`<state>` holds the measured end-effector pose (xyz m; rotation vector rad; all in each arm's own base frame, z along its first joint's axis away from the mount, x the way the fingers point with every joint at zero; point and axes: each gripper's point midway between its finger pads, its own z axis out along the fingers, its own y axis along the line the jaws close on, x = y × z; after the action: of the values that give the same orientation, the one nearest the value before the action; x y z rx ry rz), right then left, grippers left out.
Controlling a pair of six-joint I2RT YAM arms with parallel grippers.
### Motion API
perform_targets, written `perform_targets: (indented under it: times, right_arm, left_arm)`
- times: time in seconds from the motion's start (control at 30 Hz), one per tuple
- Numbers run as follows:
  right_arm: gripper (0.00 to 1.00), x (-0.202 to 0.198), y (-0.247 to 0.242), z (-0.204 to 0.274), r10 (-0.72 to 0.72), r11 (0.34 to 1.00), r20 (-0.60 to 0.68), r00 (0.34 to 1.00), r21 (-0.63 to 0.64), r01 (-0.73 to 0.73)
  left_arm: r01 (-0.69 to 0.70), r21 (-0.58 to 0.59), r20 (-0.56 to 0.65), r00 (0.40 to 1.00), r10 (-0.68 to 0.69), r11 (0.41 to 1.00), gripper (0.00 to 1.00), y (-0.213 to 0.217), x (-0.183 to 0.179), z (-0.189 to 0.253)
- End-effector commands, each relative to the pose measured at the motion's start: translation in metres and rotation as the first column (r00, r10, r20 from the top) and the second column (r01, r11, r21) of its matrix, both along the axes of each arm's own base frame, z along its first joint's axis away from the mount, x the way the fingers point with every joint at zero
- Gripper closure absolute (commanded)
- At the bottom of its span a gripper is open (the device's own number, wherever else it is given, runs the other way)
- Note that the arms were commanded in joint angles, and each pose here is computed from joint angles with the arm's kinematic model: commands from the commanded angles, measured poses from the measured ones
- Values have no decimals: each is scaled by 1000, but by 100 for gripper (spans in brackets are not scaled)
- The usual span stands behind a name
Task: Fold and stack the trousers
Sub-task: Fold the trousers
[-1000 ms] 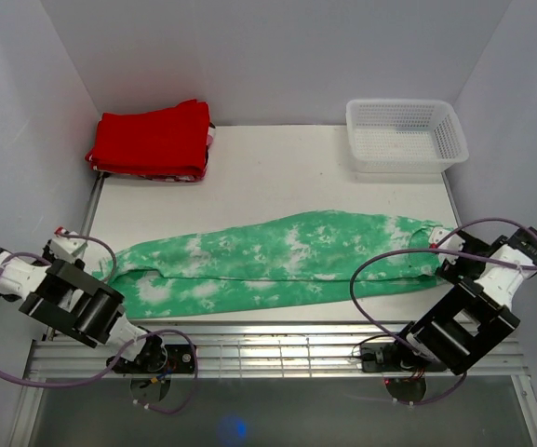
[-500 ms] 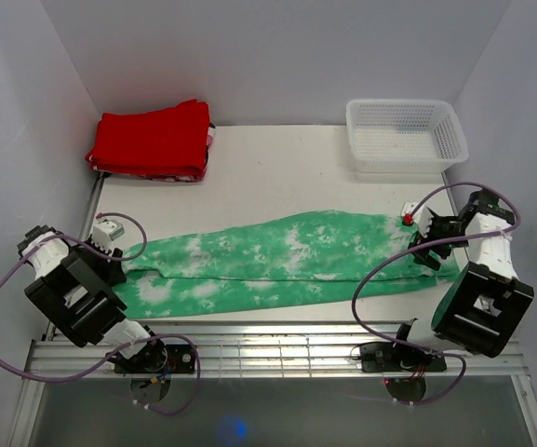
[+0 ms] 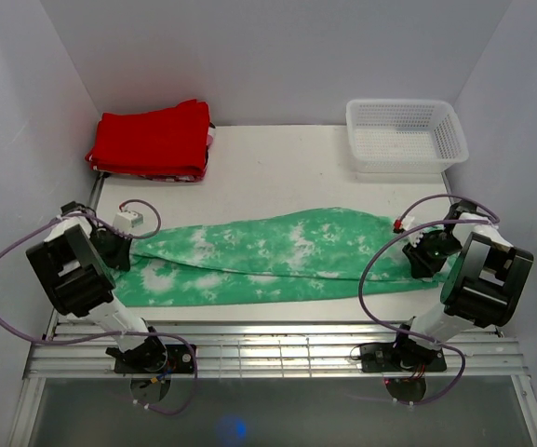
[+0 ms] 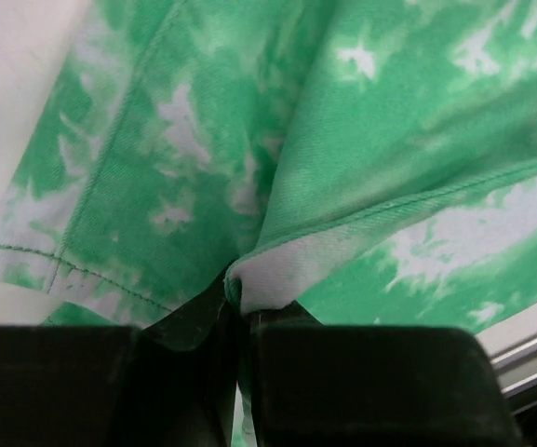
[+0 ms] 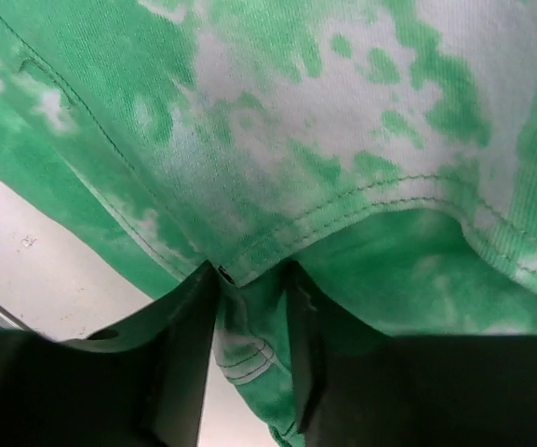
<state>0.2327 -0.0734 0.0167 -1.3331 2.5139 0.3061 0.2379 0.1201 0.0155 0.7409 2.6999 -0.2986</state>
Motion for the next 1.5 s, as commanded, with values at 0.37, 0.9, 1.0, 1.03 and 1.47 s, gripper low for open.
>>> perform_targets:
  times: [0.37,0.9,1.0,1.03,1.47]
  right_arm:
    - [92,19,-43,21,-118,989,117,986,-72,127]
    - [92,39,-64,66,-117,990,215,970,-48,130]
    - [92,37,-64,65,-112,991,207,972,-46,124]
    - [92,36,-64,65,-111,991,207,972,-47,123]
    - [92,7,-68,34,-60,993,90,994,-96,69]
  left_arm:
    - [78,148,327,937,-123,986,100,21,160,62]
    - [129,341,544,781,-307,931,100,42,145,175]
    - [166,365,527,774,-351,916,100,42,113,172]
    - [189,349,507,785,-354,918,100,38,99,159]
    - [298,275,237,901,-364,914,2,29,-65,11]
